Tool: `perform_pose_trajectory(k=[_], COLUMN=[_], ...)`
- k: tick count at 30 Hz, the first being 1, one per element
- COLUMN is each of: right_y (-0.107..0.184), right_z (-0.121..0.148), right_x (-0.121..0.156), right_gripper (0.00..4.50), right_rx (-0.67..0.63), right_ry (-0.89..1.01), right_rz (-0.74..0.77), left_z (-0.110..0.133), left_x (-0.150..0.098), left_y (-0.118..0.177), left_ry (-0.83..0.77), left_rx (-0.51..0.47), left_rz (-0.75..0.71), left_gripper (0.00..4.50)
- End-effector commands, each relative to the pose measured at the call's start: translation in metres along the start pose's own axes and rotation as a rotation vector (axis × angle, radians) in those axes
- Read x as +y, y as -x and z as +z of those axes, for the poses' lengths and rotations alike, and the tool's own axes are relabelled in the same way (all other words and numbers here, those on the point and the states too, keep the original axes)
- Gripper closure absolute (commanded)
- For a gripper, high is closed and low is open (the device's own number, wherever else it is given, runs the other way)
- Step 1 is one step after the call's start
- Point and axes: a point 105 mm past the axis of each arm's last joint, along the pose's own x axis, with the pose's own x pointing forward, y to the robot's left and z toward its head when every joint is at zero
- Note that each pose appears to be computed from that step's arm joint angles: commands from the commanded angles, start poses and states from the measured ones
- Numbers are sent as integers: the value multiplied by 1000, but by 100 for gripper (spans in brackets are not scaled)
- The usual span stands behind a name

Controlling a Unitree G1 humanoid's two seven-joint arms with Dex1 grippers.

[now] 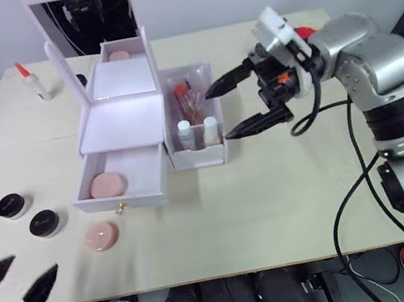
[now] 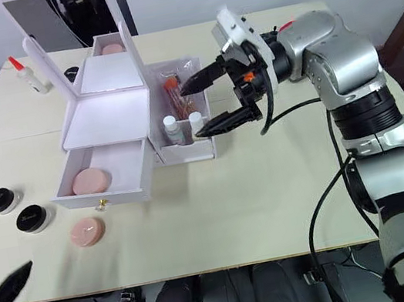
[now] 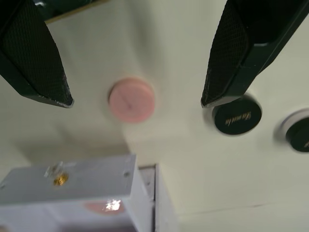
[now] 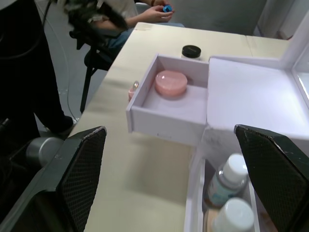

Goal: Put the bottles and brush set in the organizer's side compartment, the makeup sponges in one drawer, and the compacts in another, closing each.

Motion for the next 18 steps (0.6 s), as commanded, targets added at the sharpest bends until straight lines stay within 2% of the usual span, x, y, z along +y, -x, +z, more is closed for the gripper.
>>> perform_pose_trajectory(k=[1, 4, 8, 15, 18], right_y=[4, 12, 24, 31, 31], right_z=[19, 17, 7, -2, -3], right_x=[8, 12, 14, 19, 19], right_gripper=[0, 0, 0, 0, 0], right_rx=[-5, 26, 79, 110, 112], right_ry=[59, 51, 28, 4, 1], right_rz=[22, 31, 6, -11, -10], left_z=[-2, -15, -26, -33, -38], left_x=[-10, -22, -23, -39, -43], left_y=[-2, -5, -7, -14, -12], left_ry=[-52, -19, 11, 21, 7], left_rx=[-32, -61, -102, -112, -79], left_rz=[38, 63, 141, 99, 76], left_gripper=[5, 5, 5, 5, 5])
